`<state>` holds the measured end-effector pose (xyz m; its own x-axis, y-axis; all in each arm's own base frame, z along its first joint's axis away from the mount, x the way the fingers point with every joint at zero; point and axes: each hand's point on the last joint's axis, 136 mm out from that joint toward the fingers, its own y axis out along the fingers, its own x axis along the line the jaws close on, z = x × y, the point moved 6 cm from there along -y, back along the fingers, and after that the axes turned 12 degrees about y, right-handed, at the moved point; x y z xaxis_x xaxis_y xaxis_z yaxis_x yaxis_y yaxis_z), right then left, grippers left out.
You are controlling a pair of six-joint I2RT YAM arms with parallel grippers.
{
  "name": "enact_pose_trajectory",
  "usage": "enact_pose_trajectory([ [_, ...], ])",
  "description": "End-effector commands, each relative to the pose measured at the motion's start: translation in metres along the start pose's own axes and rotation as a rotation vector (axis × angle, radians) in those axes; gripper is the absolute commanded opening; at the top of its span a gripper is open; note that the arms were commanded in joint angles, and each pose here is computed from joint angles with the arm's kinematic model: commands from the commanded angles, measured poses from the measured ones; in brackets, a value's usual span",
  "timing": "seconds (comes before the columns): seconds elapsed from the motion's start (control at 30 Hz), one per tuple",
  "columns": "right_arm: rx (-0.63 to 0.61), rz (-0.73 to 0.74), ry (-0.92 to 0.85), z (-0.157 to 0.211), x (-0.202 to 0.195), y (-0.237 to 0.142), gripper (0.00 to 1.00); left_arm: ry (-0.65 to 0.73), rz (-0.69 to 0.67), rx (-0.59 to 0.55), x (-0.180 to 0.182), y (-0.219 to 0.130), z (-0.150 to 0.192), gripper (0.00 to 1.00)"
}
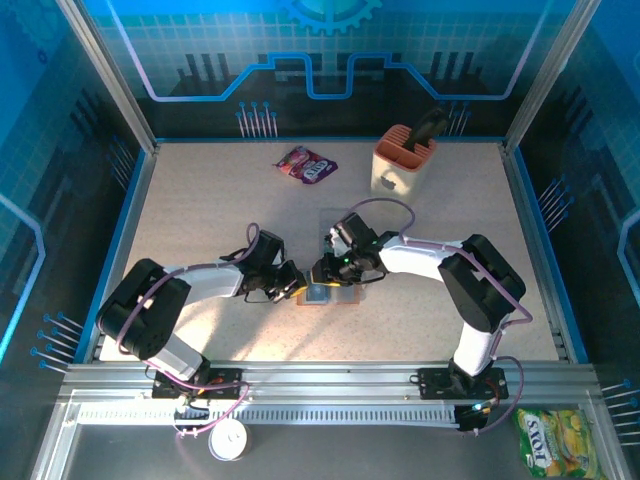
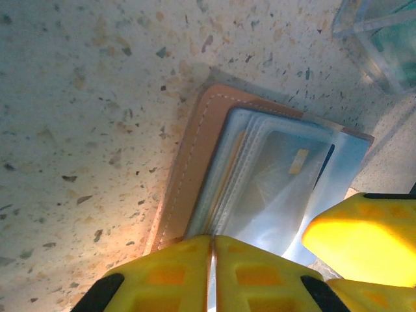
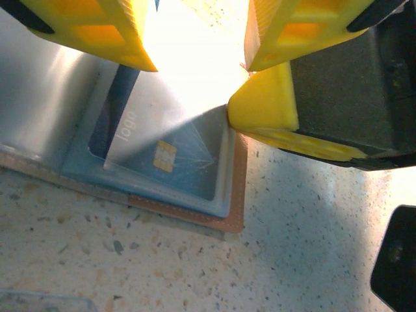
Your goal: Take the credit cards out of the card holder
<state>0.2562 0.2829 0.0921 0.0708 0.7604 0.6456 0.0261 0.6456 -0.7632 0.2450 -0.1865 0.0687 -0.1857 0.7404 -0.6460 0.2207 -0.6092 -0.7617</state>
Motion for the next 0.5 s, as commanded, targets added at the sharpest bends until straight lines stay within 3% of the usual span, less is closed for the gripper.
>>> enact_pose_trajectory([
  [0.0,0.013,0.019,0.009,0.006,-0.006,0.007,0.4,-0.013,-0.044,0.022,0.015,0.005,0.005,0.12],
  [0.47,0.003,0.085,0.0,0.008,-0.017,0.006,0.4,-0.012,-0.046,0.024,0.016,0.005,0.006,0.11],
])
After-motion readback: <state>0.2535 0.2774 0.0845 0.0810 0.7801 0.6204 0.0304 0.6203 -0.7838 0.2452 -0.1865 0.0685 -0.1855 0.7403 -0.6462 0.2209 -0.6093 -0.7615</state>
